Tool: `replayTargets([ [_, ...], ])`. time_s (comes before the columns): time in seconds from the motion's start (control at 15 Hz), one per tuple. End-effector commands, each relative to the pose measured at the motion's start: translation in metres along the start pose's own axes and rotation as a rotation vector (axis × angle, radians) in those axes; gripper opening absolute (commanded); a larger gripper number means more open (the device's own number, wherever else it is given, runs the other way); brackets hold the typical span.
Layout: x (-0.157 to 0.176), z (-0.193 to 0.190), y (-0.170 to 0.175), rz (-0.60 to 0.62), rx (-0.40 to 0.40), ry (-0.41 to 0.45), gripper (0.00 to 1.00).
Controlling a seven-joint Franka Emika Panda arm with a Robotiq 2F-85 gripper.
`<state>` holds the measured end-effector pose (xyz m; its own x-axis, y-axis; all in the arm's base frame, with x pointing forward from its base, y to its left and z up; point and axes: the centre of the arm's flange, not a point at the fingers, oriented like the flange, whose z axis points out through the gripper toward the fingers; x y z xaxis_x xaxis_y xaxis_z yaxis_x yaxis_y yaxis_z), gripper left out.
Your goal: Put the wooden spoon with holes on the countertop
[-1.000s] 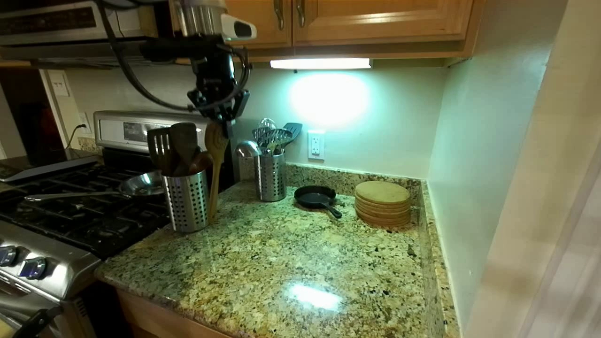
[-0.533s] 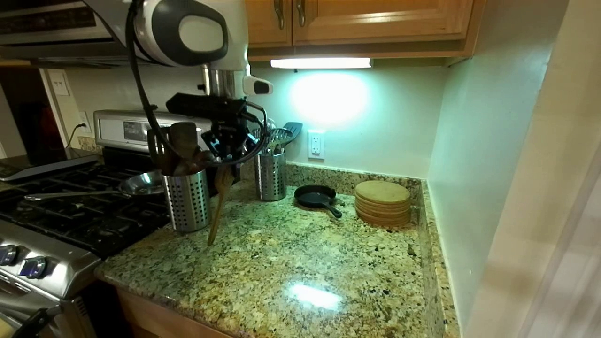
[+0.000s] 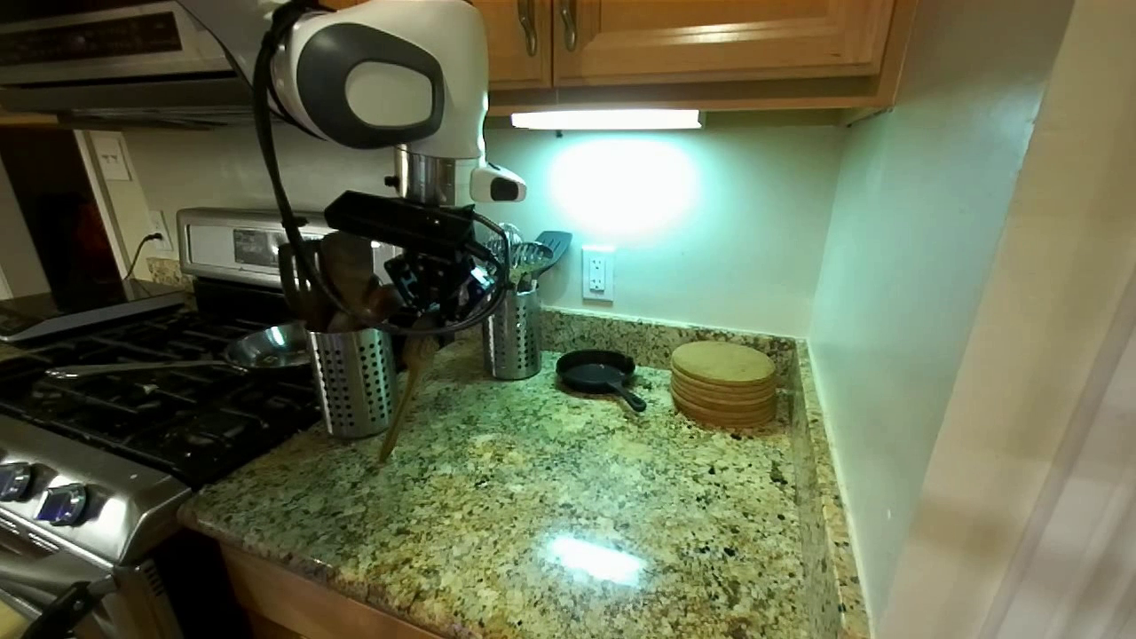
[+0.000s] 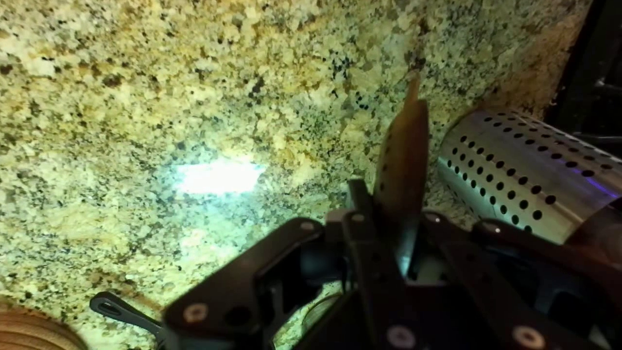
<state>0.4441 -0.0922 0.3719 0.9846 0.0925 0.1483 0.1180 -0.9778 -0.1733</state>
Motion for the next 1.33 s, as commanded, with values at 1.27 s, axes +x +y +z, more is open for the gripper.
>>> replayTargets([
  [1.27,-0.013,0.024,0.107,0.144,0.126,0.043,0.07],
])
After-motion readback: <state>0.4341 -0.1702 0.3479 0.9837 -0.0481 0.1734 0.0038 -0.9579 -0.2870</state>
